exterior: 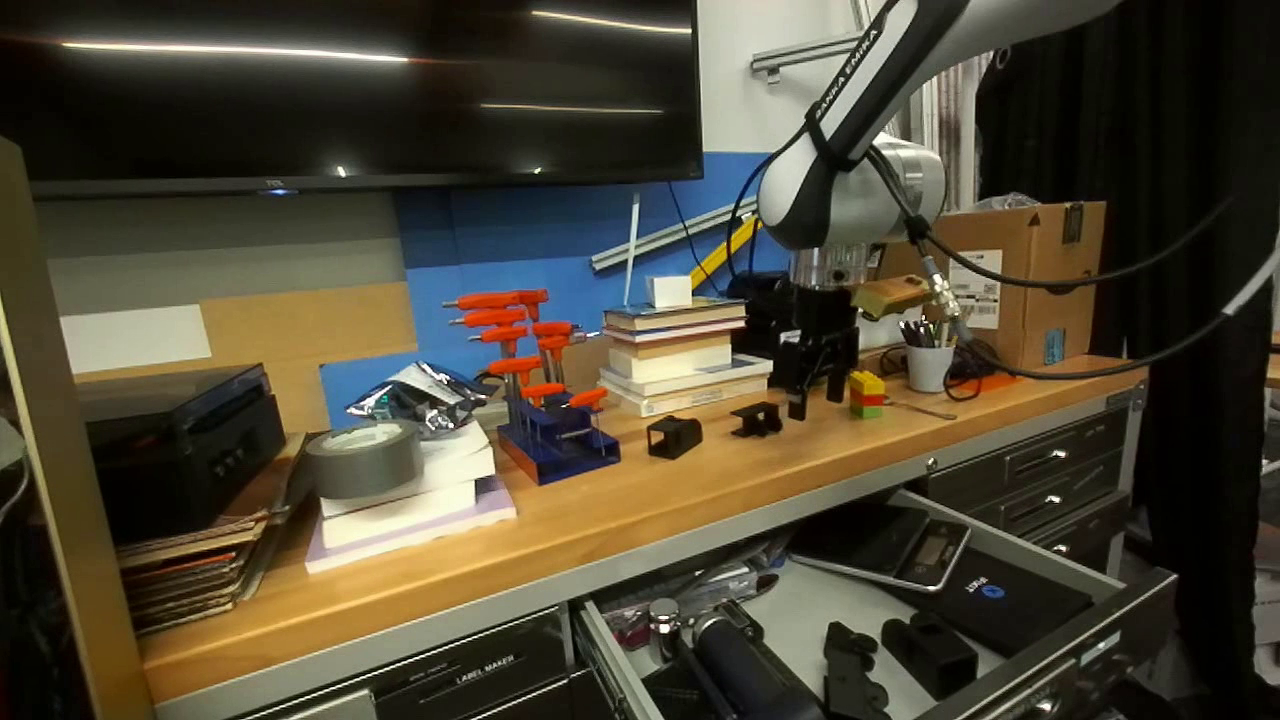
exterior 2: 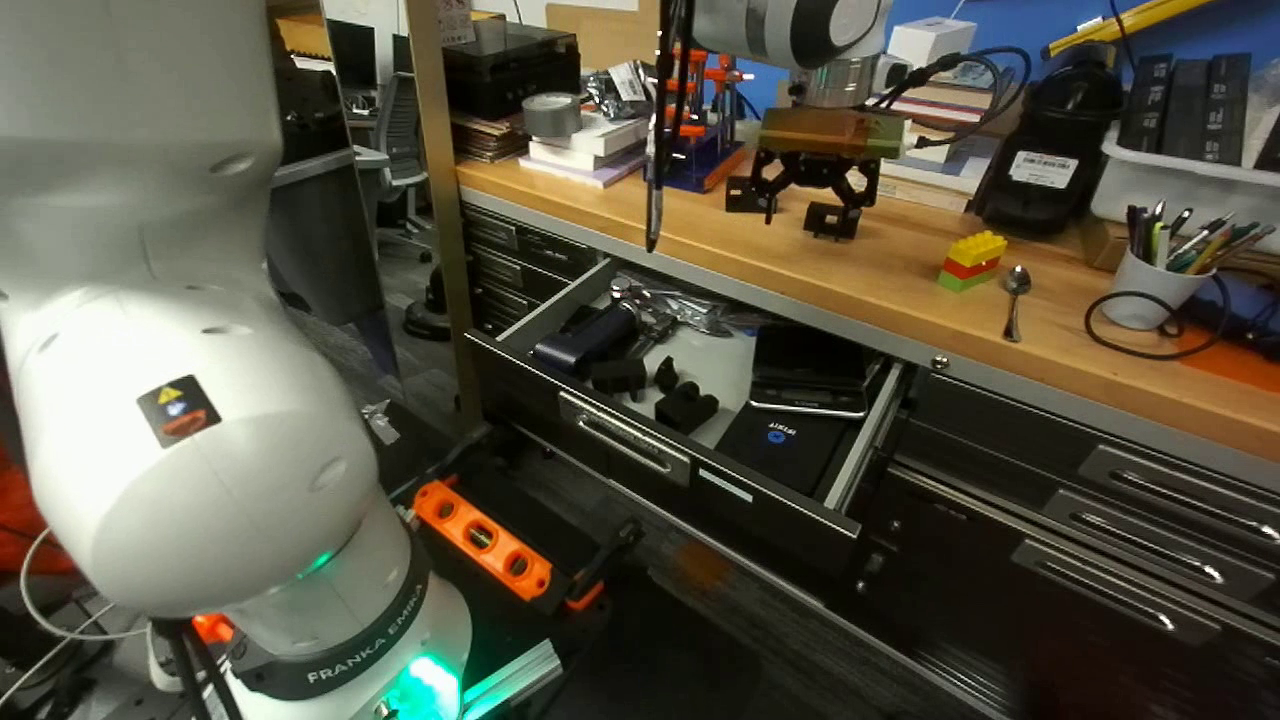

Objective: Pick up the black objects from the countertop, put them in the drawer and close the drawer.

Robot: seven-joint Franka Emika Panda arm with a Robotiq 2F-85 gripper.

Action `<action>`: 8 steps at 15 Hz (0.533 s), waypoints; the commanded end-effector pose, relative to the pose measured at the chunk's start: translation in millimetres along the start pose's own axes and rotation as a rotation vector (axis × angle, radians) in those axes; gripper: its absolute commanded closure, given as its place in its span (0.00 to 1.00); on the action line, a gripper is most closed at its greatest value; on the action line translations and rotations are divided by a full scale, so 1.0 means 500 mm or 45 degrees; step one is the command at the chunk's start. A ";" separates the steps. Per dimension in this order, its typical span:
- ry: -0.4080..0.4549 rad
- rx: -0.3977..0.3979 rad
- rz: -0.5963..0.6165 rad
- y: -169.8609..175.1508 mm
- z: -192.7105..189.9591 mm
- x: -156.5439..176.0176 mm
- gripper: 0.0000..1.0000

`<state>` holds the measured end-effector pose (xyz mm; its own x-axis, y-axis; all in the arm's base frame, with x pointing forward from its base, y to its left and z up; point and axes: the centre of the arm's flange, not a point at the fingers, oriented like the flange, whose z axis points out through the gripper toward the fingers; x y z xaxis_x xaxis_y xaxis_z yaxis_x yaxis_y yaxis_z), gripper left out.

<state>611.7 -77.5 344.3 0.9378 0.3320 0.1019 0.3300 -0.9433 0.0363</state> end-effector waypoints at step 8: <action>0.218 0.039 -0.051 0.052 0.031 0.180 0.00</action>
<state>672.5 -79.3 338.7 0.9127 0.3445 0.2200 0.3476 -0.9373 0.0257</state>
